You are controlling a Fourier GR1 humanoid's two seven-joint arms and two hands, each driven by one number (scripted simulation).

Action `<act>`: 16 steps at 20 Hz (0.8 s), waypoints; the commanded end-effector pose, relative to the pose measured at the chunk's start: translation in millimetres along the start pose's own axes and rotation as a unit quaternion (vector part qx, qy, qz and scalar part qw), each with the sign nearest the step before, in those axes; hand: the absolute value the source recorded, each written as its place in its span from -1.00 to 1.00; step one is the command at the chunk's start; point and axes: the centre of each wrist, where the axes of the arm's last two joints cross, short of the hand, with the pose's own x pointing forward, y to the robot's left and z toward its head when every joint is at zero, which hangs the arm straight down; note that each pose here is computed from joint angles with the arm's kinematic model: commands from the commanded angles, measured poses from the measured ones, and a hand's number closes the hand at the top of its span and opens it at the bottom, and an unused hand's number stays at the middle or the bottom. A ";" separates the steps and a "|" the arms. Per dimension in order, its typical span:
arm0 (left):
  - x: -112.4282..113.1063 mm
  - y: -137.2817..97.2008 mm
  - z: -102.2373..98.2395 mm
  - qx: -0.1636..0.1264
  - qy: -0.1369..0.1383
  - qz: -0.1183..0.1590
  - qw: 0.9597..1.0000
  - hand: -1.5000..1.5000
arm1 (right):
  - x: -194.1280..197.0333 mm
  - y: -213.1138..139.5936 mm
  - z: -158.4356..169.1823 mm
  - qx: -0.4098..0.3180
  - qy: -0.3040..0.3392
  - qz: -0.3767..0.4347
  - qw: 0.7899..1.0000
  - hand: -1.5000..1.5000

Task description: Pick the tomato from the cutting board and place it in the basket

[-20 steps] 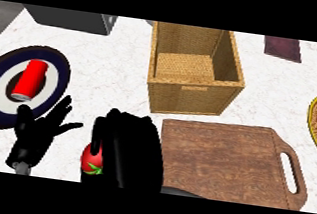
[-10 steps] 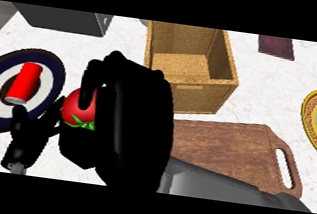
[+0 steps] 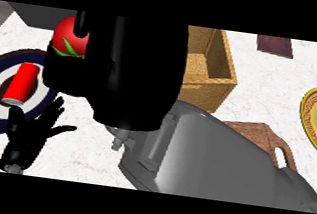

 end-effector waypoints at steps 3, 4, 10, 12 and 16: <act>-20.6 4.7 0.5 0.005 0.053 -0.003 0.999 0.00 | 9.2 0.4 -38.8 -0.007 0.116 0.024 0.993 1.00; -27.7 -2.5 3.8 0.000 0.052 -0.012 0.999 0.00 | 10.0 7.4 -43.3 -0.012 0.120 0.028 0.992 1.00; -14.6 3.4 9.7 -0.003 0.047 -0.005 0.999 0.00 | -19.0 20.1 -74.3 -0.007 0.127 0.028 0.992 1.00; -35.3 -9.7 10.7 0.004 0.055 -0.017 0.998 0.00 | -27.7 20.9 -73.5 0.001 0.138 0.000 0.990 1.00; -22.9 5.0 5.6 0.005 0.054 -0.005 0.998 0.00 | -53.5 26.9 -80.7 -0.008 0.160 -0.030 0.987 1.00</act>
